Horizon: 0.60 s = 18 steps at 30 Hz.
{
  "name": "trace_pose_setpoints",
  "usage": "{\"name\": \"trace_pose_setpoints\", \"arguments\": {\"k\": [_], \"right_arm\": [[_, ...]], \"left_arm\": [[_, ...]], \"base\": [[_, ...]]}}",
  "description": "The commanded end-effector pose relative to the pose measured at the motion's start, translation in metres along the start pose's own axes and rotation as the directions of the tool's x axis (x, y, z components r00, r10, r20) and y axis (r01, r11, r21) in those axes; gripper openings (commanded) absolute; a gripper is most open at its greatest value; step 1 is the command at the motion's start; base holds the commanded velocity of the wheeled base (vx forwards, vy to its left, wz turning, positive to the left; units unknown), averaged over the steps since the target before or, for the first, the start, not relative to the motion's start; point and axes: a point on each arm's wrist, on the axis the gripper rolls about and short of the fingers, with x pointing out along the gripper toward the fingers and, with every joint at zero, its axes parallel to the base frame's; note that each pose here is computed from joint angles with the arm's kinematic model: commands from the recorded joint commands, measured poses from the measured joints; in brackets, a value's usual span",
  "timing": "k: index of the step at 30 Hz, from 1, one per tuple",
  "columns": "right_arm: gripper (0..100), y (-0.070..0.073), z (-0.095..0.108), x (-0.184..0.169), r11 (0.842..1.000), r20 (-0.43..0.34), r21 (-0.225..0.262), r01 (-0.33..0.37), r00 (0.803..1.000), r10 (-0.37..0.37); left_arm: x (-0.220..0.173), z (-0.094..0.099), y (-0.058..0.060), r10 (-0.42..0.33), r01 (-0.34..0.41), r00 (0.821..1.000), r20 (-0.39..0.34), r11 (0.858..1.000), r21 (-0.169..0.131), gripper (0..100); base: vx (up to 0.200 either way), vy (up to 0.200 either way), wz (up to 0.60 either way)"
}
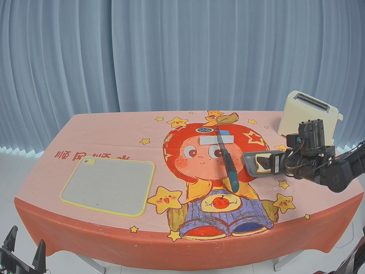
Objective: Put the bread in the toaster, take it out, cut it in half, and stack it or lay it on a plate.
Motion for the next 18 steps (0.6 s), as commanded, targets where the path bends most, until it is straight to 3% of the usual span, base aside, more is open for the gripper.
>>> {"name": "trace_pose_setpoints", "arguments": {"k": [1, 18], "right_arm": [[100, -0.001, 0.003, -0.004, 1.0, 0.016, 0.004, -0.001, 1.0, 0.001], [100, -0.011, 0.017, -0.02, 0.999, 0.079, 0.03, 0.014, 0.997, -0.016]], "left_arm": [[0.0, -0.005, 0.0, 0.0, 0.0, 1.0, -0.006, 1.0, 0.0, 100], [0.0, -0.005, 0.0, 0.0, 0.0, 1.0, -0.006, 1.0, 0.0, 100]], "base": [[0.0, 0.0, 0.0], [0.0, 0.0, 0.0]]}}
